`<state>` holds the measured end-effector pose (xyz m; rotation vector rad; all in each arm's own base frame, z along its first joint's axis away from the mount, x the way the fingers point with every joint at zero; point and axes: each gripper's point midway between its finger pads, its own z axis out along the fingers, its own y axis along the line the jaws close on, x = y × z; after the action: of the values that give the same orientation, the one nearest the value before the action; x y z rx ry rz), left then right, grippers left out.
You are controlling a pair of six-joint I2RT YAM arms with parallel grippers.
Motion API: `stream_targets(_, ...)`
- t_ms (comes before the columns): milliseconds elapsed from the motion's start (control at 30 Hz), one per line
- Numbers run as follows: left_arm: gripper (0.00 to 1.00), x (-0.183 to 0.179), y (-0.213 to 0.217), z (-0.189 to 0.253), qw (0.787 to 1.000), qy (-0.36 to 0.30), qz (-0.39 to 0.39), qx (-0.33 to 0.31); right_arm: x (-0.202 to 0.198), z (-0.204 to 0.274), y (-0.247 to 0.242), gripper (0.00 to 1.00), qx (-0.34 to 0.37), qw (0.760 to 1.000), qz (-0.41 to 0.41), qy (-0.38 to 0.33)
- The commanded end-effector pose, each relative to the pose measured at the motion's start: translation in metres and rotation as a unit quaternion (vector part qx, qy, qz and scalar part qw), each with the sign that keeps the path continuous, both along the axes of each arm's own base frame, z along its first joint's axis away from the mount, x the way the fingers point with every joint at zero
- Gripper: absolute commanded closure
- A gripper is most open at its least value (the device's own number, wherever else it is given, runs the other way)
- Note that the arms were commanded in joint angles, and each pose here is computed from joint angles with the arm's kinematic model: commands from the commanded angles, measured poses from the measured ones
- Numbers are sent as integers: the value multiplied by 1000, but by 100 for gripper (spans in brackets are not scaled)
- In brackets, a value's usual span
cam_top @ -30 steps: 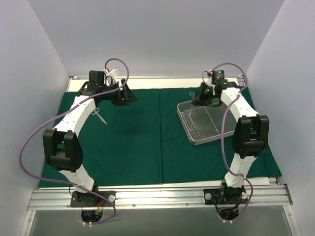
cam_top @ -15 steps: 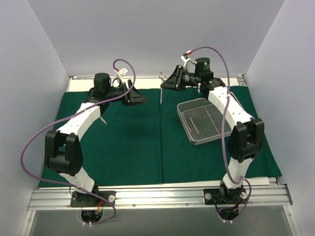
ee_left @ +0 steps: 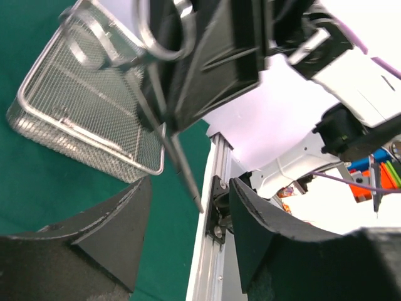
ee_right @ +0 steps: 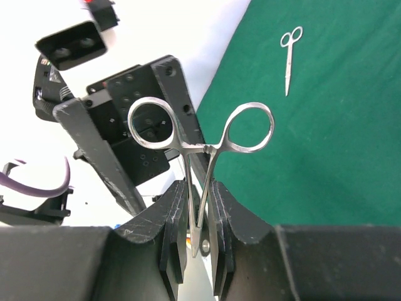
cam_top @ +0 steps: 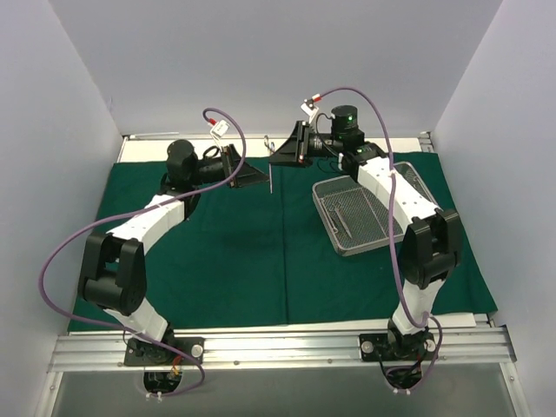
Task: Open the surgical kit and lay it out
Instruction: Place the medical item in the surgical kit.
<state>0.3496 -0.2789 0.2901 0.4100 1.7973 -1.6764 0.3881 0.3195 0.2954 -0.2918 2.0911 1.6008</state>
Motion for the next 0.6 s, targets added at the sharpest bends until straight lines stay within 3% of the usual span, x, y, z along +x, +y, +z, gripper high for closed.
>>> stream_targets(0,39,-12,-3,31,996,-67,-34,-54,-20,39,2,100,35,998,29,-46)
stream_targets(567,48,-14,-7,28,993,-48,-67,-85,-35,47,11,100,54,995,65,-44)
